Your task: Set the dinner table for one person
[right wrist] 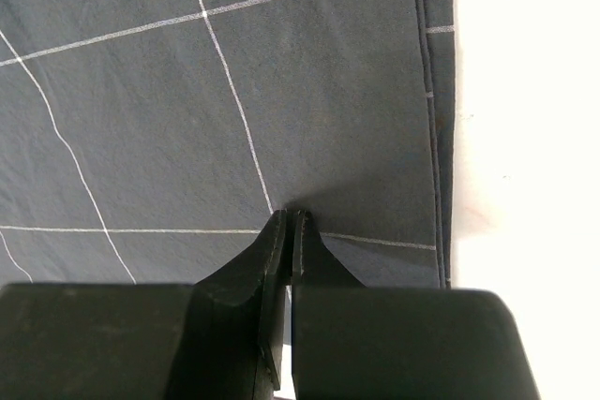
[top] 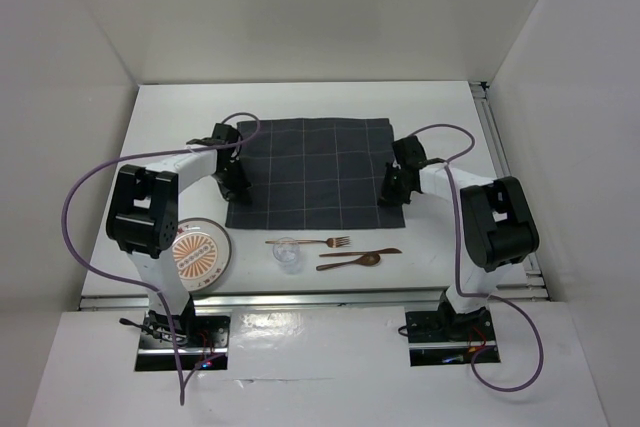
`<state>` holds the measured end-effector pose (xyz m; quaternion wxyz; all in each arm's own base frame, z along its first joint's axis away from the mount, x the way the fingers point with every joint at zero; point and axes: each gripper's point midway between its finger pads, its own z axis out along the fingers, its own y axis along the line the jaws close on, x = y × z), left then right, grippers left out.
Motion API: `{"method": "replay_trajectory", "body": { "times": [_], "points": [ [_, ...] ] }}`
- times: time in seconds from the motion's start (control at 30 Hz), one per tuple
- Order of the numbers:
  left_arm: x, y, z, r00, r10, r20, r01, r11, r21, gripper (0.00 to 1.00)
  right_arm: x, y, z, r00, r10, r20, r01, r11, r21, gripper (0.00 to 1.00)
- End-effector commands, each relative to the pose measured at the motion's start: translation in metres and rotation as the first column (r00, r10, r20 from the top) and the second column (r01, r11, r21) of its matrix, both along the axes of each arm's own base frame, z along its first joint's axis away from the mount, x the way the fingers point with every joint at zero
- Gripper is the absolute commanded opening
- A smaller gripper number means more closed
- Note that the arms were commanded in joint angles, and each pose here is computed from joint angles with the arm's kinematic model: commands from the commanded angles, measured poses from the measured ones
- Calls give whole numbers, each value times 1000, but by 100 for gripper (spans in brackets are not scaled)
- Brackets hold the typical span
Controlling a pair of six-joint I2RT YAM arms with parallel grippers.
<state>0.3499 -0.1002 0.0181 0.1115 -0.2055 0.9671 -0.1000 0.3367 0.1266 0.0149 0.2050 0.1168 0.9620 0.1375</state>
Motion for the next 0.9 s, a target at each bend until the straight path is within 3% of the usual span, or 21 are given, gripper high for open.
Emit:
{"method": "replay_trajectory", "body": {
  "times": [0.0,0.1,0.2,0.27,0.33,0.37,0.43,0.57,0.77,0.87],
  "points": [
    [-31,22,-13,993,32,-111,-20,993,114,0,-19,-2,-3,998,3,-66,-6,999,-43,0],
    [-22,23,2,996,6,-84,4,992,124,0,-7,5,27,999,39,-3,-39,998,-59,3],
    [-8,26,36,1000,-12,-9,13,990,141,6,9,13,69,995,76,67,-70,993,-95,17],
    [2,22,65,997,-35,73,25,991,134,22,20,26,104,984,111,141,-99,991,-91,46],
    [7,23,89,991,-44,124,26,990,139,35,18,43,129,969,157,192,-144,986,-83,60],
    [8,23,98,988,-54,144,33,990,140,48,13,53,133,963,186,197,-176,982,-67,68],
    [9,26,124,979,-59,193,31,988,149,57,-8,90,141,936,288,204,-287,957,-33,74],
    [8,34,165,962,-36,272,-12,985,172,59,-60,163,144,845,490,215,-508,860,37,89],
    [-3,37,222,899,-1,438,-62,989,131,60,-119,222,118,731,661,168,-673,740,16,91],
    [-7,40,226,889,3,458,-72,988,133,61,-136,238,103,682,717,147,-724,690,-7,91]
  ]
}}
